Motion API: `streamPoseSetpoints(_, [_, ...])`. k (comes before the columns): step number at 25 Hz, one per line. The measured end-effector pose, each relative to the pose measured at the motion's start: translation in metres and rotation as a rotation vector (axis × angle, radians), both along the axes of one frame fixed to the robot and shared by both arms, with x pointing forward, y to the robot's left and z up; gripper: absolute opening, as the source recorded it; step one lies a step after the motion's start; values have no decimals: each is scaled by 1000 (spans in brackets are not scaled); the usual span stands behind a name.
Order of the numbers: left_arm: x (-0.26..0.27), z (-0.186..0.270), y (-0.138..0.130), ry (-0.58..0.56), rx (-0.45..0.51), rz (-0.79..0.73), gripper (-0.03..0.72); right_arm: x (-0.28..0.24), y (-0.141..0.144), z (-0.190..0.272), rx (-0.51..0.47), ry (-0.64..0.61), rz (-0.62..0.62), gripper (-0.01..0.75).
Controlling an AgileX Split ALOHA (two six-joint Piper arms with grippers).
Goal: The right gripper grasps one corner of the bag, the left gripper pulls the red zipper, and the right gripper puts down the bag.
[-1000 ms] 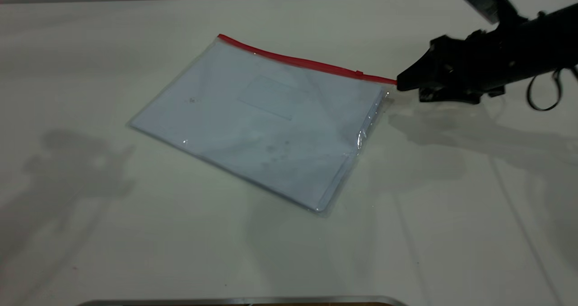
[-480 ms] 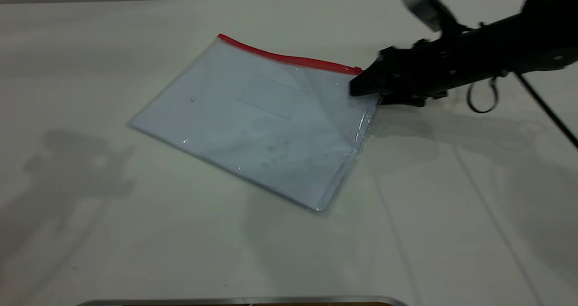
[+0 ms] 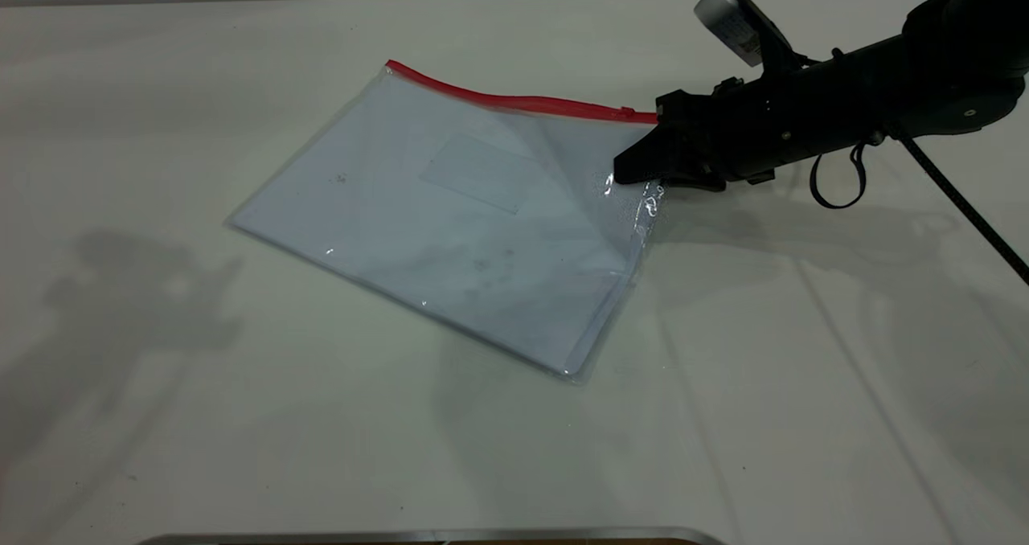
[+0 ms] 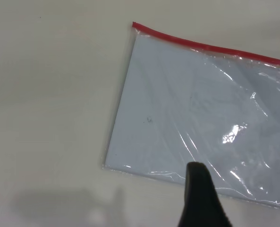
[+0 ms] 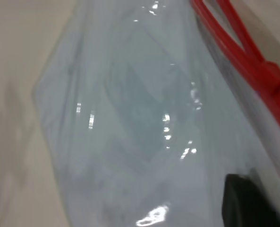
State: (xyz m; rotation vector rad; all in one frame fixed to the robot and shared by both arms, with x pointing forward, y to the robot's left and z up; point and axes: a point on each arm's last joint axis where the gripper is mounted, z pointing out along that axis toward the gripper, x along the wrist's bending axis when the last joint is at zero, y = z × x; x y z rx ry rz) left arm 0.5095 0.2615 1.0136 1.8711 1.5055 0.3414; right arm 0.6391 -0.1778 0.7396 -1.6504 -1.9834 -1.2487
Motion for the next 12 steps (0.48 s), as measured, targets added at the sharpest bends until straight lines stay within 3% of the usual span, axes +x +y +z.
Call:
streamPoseSetpoints(8, [2,-5,0,17,0,0,517,-7,8,9,129,30,88,34])
streamPoseSetpoints(12, [5,-11,0,36,5,-3,517,-25,17,16,81,88,320,34])
